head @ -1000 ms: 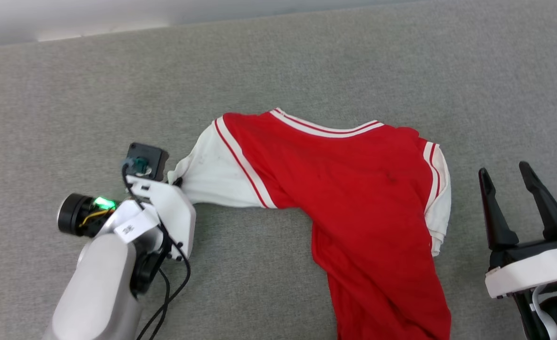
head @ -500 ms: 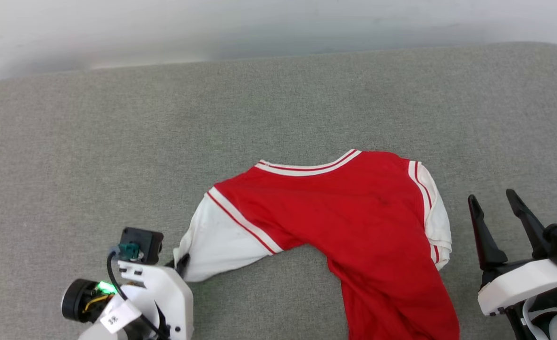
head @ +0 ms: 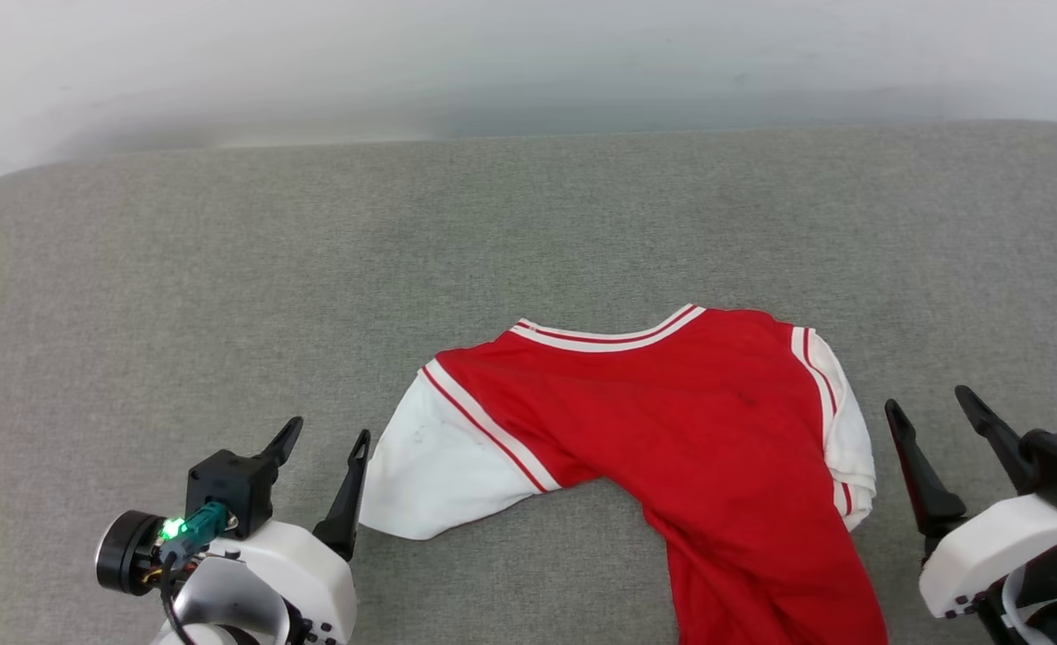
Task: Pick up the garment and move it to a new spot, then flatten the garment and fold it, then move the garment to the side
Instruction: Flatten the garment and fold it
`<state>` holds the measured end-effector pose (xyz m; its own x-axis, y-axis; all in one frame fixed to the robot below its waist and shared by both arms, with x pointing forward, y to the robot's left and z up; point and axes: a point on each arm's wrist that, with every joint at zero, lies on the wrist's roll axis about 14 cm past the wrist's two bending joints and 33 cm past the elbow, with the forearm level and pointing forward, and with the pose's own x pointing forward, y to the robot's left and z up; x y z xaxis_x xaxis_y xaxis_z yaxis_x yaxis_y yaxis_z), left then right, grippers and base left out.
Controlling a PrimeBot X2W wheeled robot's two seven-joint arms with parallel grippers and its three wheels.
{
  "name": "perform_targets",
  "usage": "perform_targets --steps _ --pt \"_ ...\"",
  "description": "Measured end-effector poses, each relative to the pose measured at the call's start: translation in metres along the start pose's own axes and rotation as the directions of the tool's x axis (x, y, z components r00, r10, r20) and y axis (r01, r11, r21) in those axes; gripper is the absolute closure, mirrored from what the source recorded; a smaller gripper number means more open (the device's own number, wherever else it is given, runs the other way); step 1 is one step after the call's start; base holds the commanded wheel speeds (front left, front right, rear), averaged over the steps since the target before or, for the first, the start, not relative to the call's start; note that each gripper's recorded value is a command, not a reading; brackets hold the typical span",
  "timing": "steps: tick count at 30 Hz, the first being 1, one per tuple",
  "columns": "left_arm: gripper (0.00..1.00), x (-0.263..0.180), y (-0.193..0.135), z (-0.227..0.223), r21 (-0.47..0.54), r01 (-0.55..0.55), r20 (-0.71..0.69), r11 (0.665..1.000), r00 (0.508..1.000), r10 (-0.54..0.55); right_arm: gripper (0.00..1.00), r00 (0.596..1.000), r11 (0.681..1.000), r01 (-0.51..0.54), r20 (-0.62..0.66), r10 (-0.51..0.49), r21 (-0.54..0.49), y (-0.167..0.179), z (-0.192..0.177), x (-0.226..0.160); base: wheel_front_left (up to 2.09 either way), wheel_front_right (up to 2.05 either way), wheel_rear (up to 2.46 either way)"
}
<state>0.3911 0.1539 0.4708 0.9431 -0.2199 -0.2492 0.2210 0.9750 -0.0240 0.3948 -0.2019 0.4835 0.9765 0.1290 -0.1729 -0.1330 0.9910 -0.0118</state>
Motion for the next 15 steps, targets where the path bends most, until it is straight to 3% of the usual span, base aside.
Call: perform_targets --steps 4,7,15 --pt "0.00 -0.005 0.006 0.007 0.006 -0.017 0.073 1.000 0.997 0.016 0.00 0.992 0.997 -0.056 -0.117 0.050 -0.049 0.002 -0.005 0.009 0.00 0.00 0.00" --pt "0.00 -0.008 0.009 0.004 -0.004 -0.033 0.082 0.999 0.996 0.033 0.00 0.961 0.989 -0.121 -0.258 0.096 -0.083 0.006 -0.010 0.021 0.00 0.00 0.00" --pt "0.00 -0.001 0.015 0.009 -0.012 -0.051 0.116 0.999 0.992 0.052 0.00 0.793 0.978 -0.191 -0.600 0.104 -0.083 0.004 -0.023 0.057 0.00 0.00 0.00"
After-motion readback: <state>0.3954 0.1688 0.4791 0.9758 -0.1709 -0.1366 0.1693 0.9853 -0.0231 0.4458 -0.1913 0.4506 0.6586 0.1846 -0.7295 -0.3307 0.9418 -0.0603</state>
